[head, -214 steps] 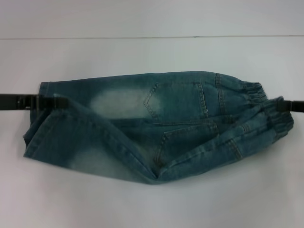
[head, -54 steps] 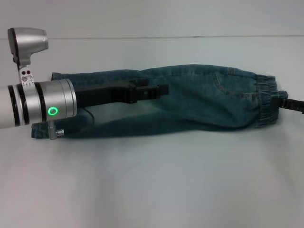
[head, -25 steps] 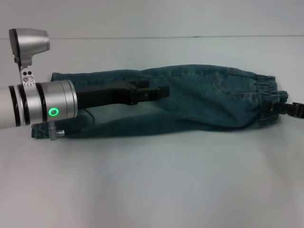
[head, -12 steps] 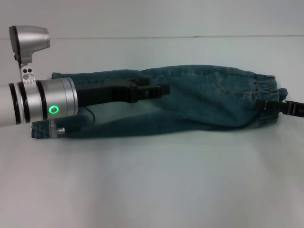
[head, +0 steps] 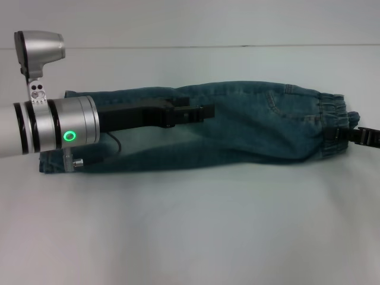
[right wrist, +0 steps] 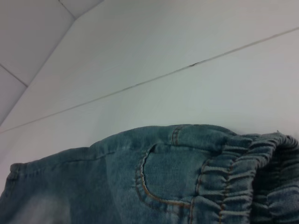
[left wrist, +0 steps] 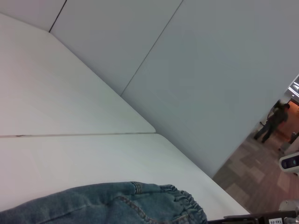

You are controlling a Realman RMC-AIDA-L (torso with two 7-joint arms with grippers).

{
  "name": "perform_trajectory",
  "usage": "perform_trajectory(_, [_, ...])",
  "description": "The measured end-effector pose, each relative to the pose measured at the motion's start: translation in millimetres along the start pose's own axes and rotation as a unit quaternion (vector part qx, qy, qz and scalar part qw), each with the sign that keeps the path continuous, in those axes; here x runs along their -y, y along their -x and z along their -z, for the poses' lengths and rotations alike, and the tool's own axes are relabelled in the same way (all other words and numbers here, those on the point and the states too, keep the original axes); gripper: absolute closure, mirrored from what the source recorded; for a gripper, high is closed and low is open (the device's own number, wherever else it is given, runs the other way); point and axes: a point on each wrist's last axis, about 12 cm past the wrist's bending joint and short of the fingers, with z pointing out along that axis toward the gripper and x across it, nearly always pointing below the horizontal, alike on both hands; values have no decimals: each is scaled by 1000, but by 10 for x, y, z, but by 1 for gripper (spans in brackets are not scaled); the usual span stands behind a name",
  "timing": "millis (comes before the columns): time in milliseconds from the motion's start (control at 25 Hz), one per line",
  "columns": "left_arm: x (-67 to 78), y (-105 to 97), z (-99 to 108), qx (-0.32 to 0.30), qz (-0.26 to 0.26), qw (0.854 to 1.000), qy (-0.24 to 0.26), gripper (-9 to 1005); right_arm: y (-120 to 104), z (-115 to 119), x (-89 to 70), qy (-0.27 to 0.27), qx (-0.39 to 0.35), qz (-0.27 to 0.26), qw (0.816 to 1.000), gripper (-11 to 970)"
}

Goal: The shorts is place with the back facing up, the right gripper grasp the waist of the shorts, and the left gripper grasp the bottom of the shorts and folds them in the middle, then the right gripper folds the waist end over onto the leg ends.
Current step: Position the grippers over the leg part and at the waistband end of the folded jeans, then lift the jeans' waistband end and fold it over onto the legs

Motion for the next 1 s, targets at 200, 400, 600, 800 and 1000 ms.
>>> perform_trajectory(200, [-2, -1, -2, 0, 0, 1000, 1, 105, -4, 14, 11, -2, 4, -3, 1000, 446])
perform_trajectory(400, [-3, 0, -2, 0, 0, 1000, 1, 108, 8, 23, 15, -2, 8, -4, 1000, 673])
perform_trajectory(600, [4, 21, -16, -2, 2, 1000, -1, 109, 26, 41, 15, 1, 17, -3, 1000, 815])
perform_trajectory(800, [4, 19, -28, -7, 6, 1000, 0, 109, 34, 45, 11, 3, 19, -2, 1000, 915])
perform_trajectory(1000, [-1, 0, -21, -9, 16, 1000, 2, 108, 47, 45, 6, 5, 22, -1, 1000, 910])
